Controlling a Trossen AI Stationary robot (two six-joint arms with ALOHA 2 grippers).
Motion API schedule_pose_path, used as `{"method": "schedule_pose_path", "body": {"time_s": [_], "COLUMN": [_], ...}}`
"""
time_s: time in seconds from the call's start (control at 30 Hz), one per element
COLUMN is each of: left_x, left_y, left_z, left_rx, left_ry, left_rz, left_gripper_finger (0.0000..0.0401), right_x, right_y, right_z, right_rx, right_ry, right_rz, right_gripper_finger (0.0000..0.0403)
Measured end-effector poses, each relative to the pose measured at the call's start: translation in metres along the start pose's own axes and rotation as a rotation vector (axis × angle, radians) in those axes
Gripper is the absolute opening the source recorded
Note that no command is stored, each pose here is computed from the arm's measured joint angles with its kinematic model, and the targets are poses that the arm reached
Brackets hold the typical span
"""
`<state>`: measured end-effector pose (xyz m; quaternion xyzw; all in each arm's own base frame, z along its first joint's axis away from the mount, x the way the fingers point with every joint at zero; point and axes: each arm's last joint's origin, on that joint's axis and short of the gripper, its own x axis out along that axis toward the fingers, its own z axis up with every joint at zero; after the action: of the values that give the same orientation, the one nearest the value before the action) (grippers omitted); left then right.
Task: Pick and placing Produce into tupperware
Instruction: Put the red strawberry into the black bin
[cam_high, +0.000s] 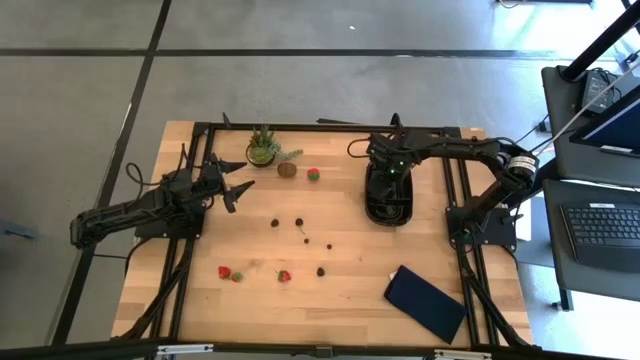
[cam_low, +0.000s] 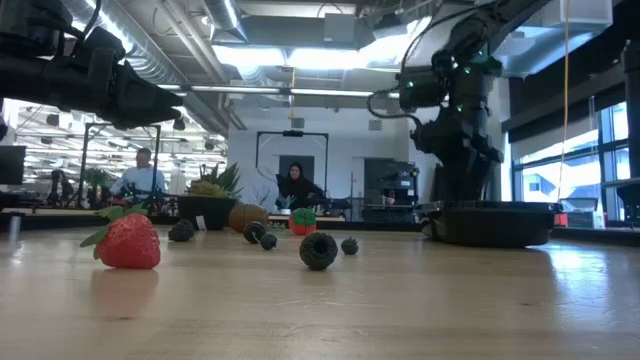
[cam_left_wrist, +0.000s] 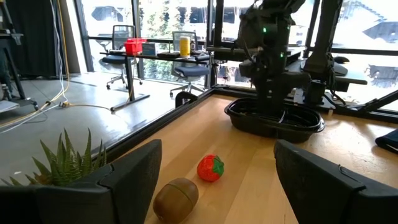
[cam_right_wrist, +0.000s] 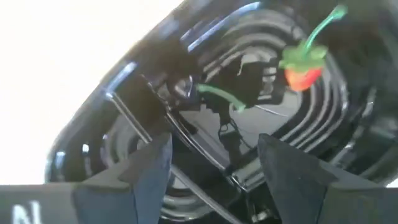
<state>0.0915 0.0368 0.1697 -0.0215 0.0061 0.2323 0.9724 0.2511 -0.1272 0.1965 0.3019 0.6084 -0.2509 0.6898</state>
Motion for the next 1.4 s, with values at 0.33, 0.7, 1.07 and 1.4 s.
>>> {"method": "schedule_pose_path", "body": {"time_s": [0.33,0.7,1.07,1.4], "left_x": [0.000,0.000,0.000,0.000], "left_y": [0.000,0.000,0.000,0.000], "left_z": [0.000,0.000,0.000,0.000], "left_rx": [0.000,0.000,0.000,0.000], "left_ry": [0.000,0.000,0.000,0.000], "left_rz": [0.000,0.000,0.000,0.000], "left_gripper_finger": [0.0302,0.0302,0.0302,0.0302], "right_x": [-0.064,-0.100,-0.099,-0.094], "right_y": [0.025,0.048,0.062,0.076], "right_z": [0.044,0.060,0.054,0.060], "right_rx": [-0.031,-0.149,-0.289,-0.262], "right_ry": [-0.322,-0.527,-0.535,-0.606], "right_rz": [0.118,0.198,0.188,0.171], "right_gripper_finger": [0.0241,0.0247,0.0379,0.0395]}}
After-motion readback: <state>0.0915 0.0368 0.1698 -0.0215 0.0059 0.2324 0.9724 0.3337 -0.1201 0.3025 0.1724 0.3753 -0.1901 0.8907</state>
